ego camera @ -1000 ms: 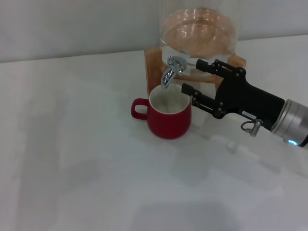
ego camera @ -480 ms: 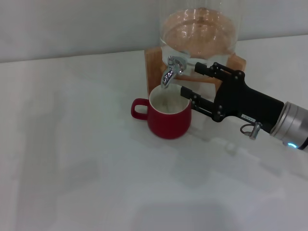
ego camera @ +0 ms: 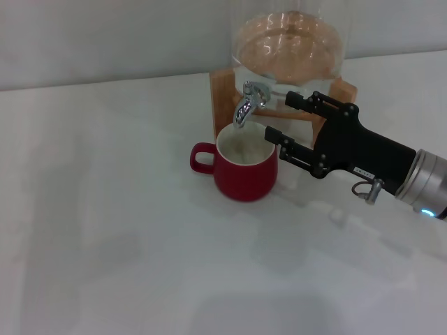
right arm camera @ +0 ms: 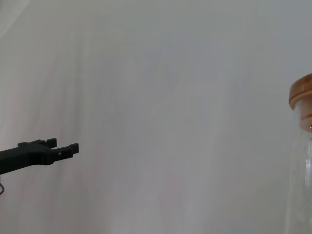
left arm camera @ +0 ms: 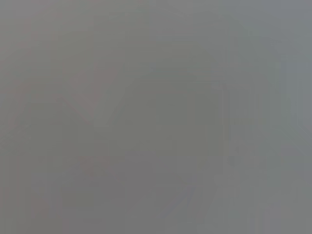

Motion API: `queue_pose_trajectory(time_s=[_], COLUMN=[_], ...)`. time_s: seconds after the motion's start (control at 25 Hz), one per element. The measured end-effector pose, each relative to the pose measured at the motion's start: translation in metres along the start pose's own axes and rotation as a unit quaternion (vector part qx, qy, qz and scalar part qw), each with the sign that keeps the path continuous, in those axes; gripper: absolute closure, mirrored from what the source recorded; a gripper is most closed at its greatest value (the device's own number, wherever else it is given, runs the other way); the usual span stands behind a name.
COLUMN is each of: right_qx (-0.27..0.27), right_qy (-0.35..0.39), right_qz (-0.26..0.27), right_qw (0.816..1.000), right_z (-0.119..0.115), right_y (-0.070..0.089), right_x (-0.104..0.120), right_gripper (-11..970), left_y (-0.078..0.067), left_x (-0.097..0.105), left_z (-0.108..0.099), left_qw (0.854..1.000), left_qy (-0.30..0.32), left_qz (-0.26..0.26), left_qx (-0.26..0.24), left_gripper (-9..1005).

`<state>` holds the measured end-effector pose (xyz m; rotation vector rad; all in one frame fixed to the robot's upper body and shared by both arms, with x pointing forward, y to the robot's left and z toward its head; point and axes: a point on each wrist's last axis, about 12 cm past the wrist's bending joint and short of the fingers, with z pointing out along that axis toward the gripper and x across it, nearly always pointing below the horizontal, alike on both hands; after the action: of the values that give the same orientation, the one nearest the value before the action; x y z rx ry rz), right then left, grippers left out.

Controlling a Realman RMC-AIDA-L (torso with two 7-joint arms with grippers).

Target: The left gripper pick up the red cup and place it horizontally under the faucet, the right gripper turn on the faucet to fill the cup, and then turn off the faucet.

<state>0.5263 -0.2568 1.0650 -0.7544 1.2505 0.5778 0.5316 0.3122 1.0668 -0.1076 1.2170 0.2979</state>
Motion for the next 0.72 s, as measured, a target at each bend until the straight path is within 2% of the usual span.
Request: queue_pose_trajectory(time_s=[0.72], right_qx=[-0.003], right_qy=[-0.001], right_qz=[0.002], right_qw=[1.0], right_z=[0.0007], right_y=[0.0006], right_x=[-0.0003], right_gripper=[321], left_y=[-0.0018], left_x=[0.0003], left_z=[0.0048], left_qw=[1.0], left_qy=[0.001], left_qz=[0.004], left_qx=[0.005], left_gripper=[135])
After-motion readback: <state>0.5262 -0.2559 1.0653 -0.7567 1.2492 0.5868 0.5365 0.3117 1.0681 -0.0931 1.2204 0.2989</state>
